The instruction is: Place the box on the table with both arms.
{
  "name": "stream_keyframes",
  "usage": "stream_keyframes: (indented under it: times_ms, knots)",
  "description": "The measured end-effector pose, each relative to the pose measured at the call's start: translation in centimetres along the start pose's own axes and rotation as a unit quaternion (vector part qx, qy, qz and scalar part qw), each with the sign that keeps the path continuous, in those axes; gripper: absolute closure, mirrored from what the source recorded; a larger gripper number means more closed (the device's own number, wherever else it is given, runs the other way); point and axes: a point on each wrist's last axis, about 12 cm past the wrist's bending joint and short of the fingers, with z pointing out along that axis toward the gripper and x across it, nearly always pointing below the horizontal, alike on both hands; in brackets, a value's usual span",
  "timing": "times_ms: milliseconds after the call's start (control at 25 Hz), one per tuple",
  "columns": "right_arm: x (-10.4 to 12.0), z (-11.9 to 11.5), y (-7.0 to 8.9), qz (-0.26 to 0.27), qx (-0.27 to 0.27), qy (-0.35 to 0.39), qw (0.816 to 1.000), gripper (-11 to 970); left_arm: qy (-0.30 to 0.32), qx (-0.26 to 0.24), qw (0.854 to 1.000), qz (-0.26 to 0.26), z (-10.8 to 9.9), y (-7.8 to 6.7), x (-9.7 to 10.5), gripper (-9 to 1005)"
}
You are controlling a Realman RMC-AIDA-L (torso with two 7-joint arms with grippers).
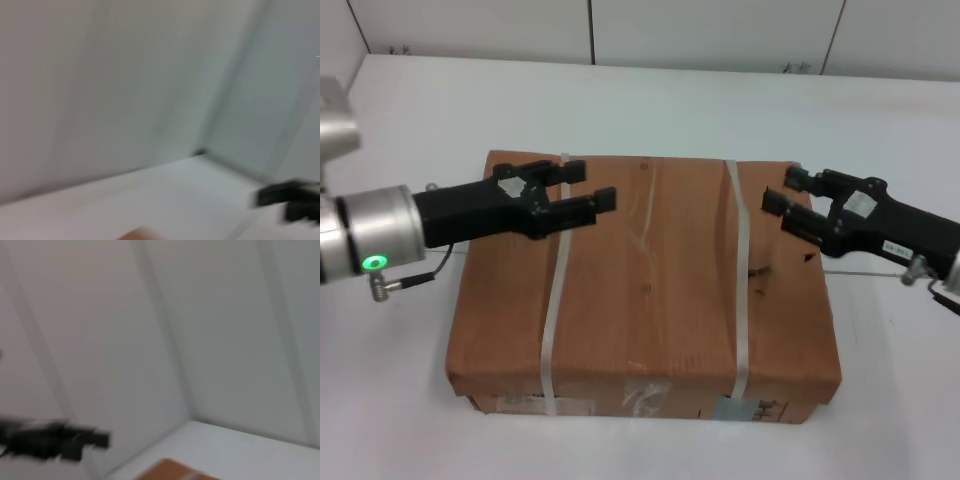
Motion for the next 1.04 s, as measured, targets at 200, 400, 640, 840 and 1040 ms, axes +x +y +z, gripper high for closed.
stream_keyframes:
  times_ms: [200,400,640,840,1040]
  knots:
    - [-1.8,-1.2,1.5,-0.065,-0.106,-0.011,0.992,416,-0.025,0.136,0.990,0.028,-2.4,-2.0,-2.0,280]
    - [-2.7,-1.7,2.3,-0.076,-0.153,-0.033,0.985,337,-0.027,0.185,0.981,0.050,-3.3,-2.7,-2.6,278]
    - [-3.1,-1.9,3.6,-0.078,-0.215,-0.041,0.973,195,-0.020,0.204,0.977,0.060,-3.4,-2.9,-2.8,277]
    - [-3.2,-2.0,3.8,-0.089,-0.233,-0.033,0.968,133,-0.005,0.210,0.976,0.064,-3.4,-2.9,-2.6,276]
    - [-2.9,-1.8,4.1,-0.106,-0.241,-0.027,0.964,130,0.003,0.215,0.974,0.066,-3.2,-3.1,-2.2,275]
